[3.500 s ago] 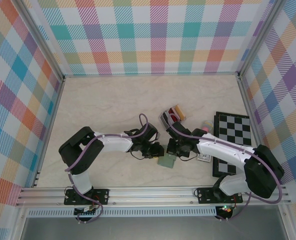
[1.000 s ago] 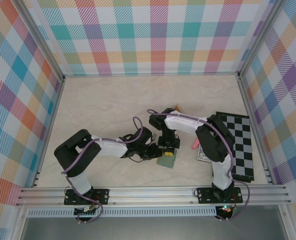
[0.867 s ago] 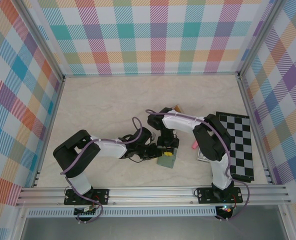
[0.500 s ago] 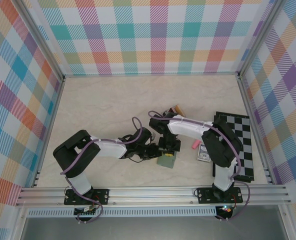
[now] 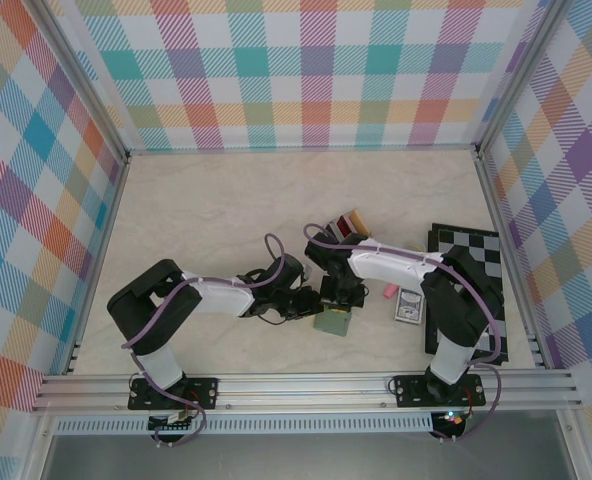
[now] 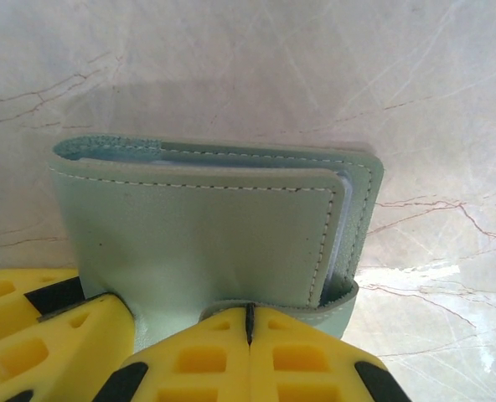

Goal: Put the credit cards into the card holder
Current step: Close the button on the card holder.

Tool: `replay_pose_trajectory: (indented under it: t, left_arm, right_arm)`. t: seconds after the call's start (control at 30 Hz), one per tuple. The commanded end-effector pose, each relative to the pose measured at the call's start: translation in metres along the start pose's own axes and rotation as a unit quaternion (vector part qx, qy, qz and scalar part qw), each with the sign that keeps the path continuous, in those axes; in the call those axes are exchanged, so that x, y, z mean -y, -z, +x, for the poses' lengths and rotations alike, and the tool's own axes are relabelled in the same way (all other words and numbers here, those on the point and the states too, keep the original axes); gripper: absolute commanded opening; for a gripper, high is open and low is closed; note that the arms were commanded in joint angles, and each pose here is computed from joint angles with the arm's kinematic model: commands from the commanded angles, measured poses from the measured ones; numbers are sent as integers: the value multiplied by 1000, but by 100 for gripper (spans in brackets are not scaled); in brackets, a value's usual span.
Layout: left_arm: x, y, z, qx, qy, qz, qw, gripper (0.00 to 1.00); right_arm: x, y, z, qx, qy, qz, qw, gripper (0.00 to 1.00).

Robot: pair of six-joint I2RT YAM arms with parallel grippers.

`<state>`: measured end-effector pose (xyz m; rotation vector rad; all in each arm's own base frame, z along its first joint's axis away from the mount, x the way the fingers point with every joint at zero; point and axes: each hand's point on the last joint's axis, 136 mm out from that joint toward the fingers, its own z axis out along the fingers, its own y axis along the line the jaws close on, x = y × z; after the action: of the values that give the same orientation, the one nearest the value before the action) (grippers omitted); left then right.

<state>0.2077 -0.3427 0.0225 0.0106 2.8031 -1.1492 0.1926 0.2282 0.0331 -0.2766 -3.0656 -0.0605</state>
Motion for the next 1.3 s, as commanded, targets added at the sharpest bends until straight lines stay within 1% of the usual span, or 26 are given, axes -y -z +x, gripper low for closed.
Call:
replay_pose_trajectory:
  t: [0.0, 0.13, 0.4, 0.57, 0.87, 0.97, 1.07, 1.17, 1.27]
  left_arm:
    - [-18, -9, 5, -11, 8, -31, 999, 23]
    - [-17, -10, 5, -12, 7, -30, 999, 23]
    - [-20, -8, 4, -3, 13, -32, 999, 21]
    - [-22, -7, 4, 3, 16, -34, 999, 21]
    - [-23, -4, 3, 13, 18, -34, 999, 20]
    - [-22, -4, 3, 11, 16, -34, 999, 20]
    - [-22, -3, 2, 14, 15, -35, 999, 20]
    - [-23, -3, 2, 14, 16, -37, 999, 20]
    - [-23, -2, 2, 14, 15, -39, 999, 21]
  right_arm:
    - [-17, -6, 1, -4, 4, -36, 999, 4]
    - [-24, -14, -1, -18, 17, -28, 999, 3]
    - [-24, -49, 13, -66, 24, 28, 997, 2]
    - [-35, -67, 20, -85, 23, 20, 996, 2]
    - [-65, -92, 15, -108, 29, 23, 993, 1]
    - [-66, -85, 12, -85, 23, 11, 996, 2]
    - [-49, -62, 4, -45, 3, 10, 999, 2]
    - [-38, -43, 2, -32, 1, -4, 999, 5]
    - [-38, -21, 0, -14, 2, -34, 999, 7]
